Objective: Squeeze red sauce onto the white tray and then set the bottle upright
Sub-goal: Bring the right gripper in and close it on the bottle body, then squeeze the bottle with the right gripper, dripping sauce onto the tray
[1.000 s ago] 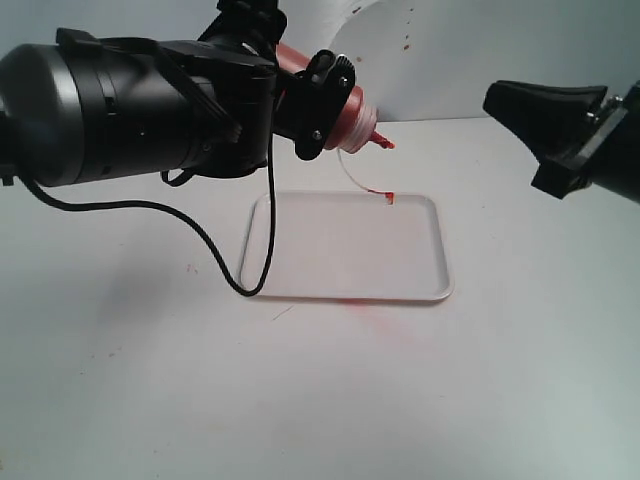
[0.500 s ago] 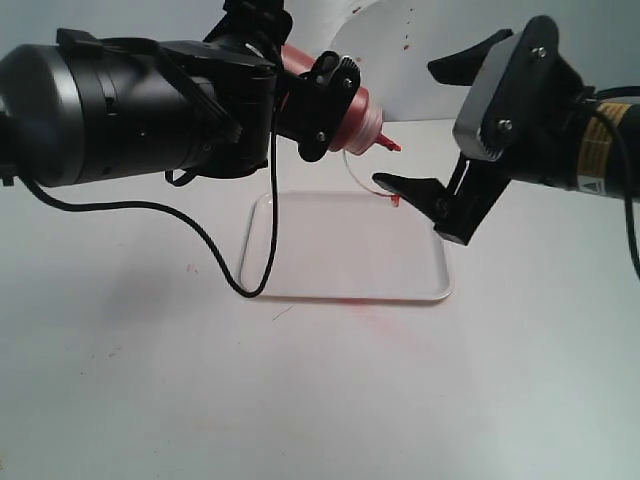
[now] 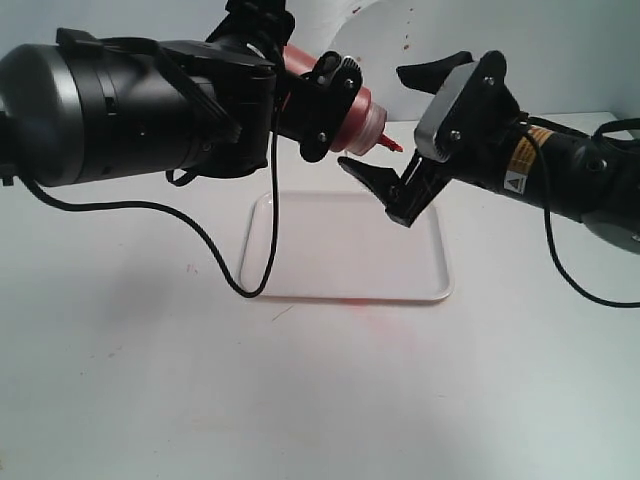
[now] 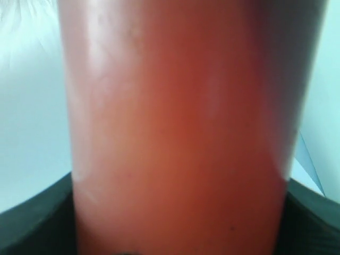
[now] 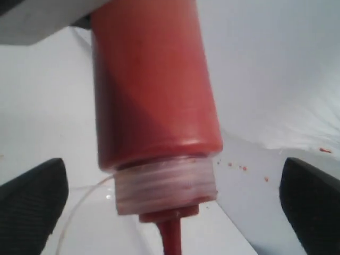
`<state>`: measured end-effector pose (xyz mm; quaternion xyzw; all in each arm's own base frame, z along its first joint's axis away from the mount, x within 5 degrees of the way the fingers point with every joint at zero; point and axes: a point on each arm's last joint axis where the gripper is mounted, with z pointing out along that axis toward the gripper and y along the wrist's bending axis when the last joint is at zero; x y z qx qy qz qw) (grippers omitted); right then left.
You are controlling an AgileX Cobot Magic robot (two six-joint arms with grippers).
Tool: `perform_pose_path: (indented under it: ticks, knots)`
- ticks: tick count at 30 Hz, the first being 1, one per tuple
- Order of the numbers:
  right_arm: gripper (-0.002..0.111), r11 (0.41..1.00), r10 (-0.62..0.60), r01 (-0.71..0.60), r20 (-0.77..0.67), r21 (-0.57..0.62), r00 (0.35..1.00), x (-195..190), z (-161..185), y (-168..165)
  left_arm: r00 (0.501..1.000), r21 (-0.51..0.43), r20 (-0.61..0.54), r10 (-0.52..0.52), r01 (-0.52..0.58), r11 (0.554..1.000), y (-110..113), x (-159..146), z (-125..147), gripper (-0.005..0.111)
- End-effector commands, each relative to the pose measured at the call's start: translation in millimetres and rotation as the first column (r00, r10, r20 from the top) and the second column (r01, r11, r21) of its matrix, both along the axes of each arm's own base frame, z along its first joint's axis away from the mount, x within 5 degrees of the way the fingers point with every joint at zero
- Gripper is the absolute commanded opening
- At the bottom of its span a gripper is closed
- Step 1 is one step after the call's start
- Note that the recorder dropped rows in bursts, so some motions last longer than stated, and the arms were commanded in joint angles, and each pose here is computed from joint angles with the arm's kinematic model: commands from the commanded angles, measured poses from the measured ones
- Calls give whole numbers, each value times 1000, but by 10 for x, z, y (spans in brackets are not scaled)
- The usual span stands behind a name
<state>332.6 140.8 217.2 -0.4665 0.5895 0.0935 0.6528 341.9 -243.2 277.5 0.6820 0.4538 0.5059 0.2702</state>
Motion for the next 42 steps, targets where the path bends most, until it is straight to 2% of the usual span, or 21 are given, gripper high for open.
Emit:
perform_pose_path:
  ticks: [1, 4, 10, 13, 15, 16, 18, 21, 22, 40, 42]
  knots:
    - [105, 998, 31, -32, 32, 52, 999, 58, 66, 149, 999, -13, 33, -10, 11, 1000, -6, -15, 92, 0]
    - [105, 997, 53, -55, 38, 47, 998, 100, 74, 271, 999, -13, 33, -10, 11, 1000, -6, -15, 92, 0]
    - [105, 998, 23, -21, -34, 58, 999, 204, 105, 497, 999, -14, 33, -12, 13, 1000, -8, -15, 91, 0]
    - [99, 996, 24, -22, -32, 84, 999, 191, 129, 540, 999, -14, 33, -12, 13, 1000, -8, -15, 91, 0]
    - [84, 995, 16, -13, -35, 96, 999, 197, 135, 536, 999, -14, 33, -12, 13, 1000, -8, -15, 91, 0]
    - [73, 995, 14, -10, -37, 96, 999, 198, 134, 534, 999, -14, 33, -12, 13, 1000, -8, -15, 91, 0]
    - [50, 995, 14, -10, -37, 96, 999, 198, 134, 534, 999, -14, 33, -12, 13, 1000, -8, -15, 91, 0]
    - [8, 995, 16, -12, -36, 101, 999, 197, 138, 536, 999, -14, 33, -12, 13, 1000, -8, -15, 91, 0]
    - [0, 994, 15, -10, -44, 108, 999, 197, 138, 536, 999, -14, 33, -12, 13, 1000, -8, -15, 91, 0]
    - [0, 992, 14, -7, -61, 124, 998, 197, 138, 536, 999, -13, 33, -11, 11, 1000, -6, -15, 92, 0]
    - [5, 989, 13, 1, -91, 151, 996, 197, 138, 536, 999, -13, 33, -11, 11, 1000, -6, -15, 92, 0]
